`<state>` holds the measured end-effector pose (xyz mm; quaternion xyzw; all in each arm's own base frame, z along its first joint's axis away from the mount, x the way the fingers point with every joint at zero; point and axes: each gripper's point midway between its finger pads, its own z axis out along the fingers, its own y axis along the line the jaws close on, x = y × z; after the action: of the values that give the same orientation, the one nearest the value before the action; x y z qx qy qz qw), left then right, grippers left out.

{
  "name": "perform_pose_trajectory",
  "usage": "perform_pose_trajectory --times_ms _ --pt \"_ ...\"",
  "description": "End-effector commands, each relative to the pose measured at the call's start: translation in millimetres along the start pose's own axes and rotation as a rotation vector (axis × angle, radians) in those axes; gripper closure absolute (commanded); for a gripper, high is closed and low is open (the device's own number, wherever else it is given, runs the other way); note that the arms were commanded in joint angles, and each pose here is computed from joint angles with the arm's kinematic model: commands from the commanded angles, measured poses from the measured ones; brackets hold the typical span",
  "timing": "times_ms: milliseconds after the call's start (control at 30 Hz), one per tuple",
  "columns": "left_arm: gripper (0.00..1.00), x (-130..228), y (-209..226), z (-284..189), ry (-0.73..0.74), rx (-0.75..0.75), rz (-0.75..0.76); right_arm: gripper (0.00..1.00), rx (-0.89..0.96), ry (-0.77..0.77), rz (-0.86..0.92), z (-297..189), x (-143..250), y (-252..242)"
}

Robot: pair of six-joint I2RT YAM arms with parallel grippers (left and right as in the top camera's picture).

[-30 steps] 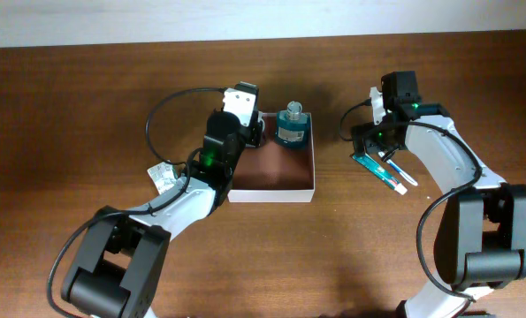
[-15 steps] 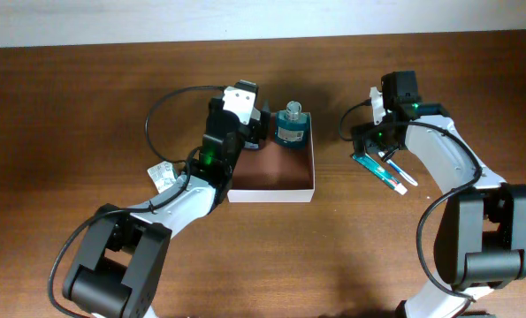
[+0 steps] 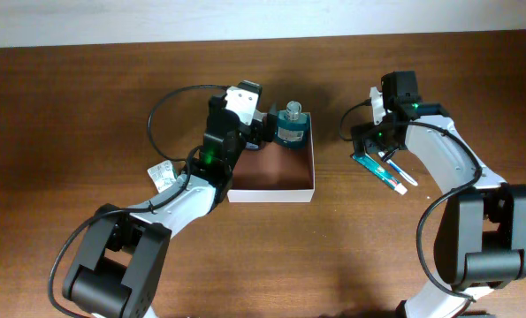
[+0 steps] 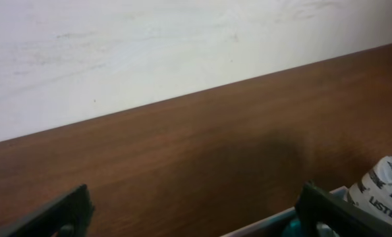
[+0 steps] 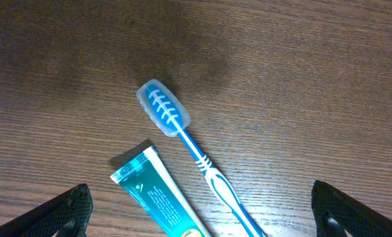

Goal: Pack container
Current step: 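Lower the soap bottle into the box beside the mouthwash and release, then move the left gripper down onto the green-and-white soap bar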

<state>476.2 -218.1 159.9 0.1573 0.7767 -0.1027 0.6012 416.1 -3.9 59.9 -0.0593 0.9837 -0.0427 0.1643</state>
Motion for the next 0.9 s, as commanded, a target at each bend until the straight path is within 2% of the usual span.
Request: perform_pose_trajectory --times_ms 0,433,533,700,867 --pt "0.01 -32 -2 -7 -0.056 0.030 0.003 0.01 0.011 -0.010 0.000 -5 -1 -3" --pt "0.01 -99 3 -52 -0.167 0.026 -0.004 0.01 0.011 -0.010 0.000 -5 -1 -3" --pt "0.01 -108 17 -65 -0.162 -0.028 -0.010 0.01 0.011 -0.010 0.000 -5 -1 -3" --pt "0.01 -108 70 -102 -0.080 -0.199 -0.053 0.02 0.011 -0.010 0.000 -5 -1 -3" --pt "0.01 -80 109 -128 0.052 -0.299 -0.165 0.01 0.011 -0.010 0.000 -5 0 -3"
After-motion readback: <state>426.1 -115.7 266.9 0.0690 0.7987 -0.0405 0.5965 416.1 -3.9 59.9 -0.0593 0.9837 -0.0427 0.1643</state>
